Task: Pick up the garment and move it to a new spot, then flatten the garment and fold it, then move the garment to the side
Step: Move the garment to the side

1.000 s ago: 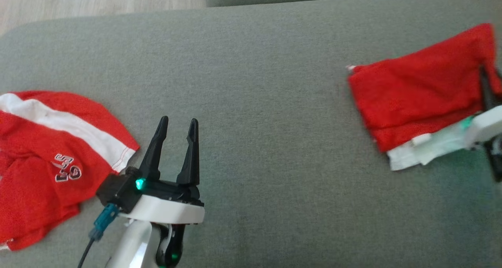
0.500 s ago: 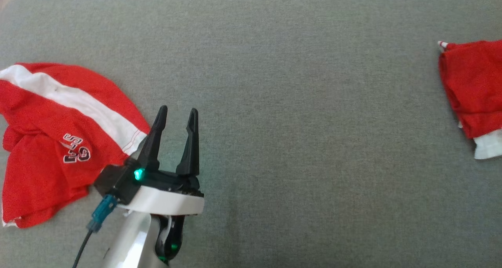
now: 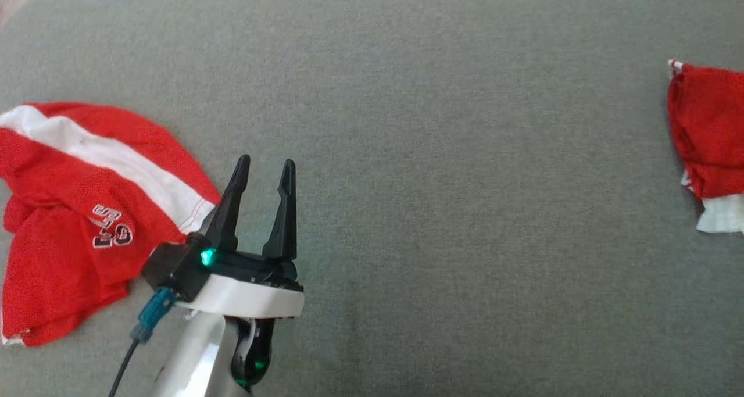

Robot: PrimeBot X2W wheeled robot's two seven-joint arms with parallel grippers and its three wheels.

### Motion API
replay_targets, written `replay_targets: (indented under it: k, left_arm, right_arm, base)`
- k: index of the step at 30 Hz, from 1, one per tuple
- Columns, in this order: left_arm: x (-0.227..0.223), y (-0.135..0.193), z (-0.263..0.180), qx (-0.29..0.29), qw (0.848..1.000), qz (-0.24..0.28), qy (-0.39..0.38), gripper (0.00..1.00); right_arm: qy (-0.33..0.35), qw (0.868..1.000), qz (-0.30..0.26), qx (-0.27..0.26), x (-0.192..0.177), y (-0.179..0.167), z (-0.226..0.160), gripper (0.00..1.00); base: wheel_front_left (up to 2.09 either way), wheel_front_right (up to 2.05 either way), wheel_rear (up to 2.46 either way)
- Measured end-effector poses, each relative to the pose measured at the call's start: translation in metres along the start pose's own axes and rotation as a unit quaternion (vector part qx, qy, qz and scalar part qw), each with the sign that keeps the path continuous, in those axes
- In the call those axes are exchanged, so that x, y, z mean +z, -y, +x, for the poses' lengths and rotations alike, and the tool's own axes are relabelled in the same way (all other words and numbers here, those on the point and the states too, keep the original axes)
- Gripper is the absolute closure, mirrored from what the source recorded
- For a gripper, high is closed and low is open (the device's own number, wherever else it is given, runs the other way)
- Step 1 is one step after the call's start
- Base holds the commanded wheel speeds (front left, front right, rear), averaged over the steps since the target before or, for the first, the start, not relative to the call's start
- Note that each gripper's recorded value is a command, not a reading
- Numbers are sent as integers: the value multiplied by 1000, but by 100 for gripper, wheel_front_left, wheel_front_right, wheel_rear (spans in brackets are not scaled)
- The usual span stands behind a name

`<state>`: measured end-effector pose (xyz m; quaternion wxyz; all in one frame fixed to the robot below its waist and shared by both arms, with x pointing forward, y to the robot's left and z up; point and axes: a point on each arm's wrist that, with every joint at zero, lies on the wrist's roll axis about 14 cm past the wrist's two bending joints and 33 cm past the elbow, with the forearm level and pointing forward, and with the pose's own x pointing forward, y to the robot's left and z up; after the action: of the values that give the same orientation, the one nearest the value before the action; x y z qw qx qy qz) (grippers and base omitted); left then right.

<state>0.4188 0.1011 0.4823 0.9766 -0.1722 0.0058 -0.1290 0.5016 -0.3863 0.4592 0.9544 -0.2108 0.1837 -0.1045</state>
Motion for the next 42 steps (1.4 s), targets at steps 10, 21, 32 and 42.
replay_targets:
  k: [10, 21, 32, 42]
  left_arm:
    - [14, 19, -20, -15, 1000, 2, 17, 0]
    - [43, 35, -34, -31, 998, 10, 60, 0]
    - [38, 39, -48, -33, 998, 8, 54, 0]
    - [19, 31, -63, -14, 999, -14, 30, 0]
  right_arm:
    - [97, 994, 54, 17, 58, -27, -39, 0]
    - [224, 959, 171, 42, 115, -59, -105, 0]
    - [228, 932, 255, 116, 86, -128, -164, 0]
    - [199, 929, 275, 145, 48, -155, -201, 0]
  base:
    - [0, 0, 0]
    - [0, 0, 0]
    - [0, 0, 0]
    - [0, 0, 0]
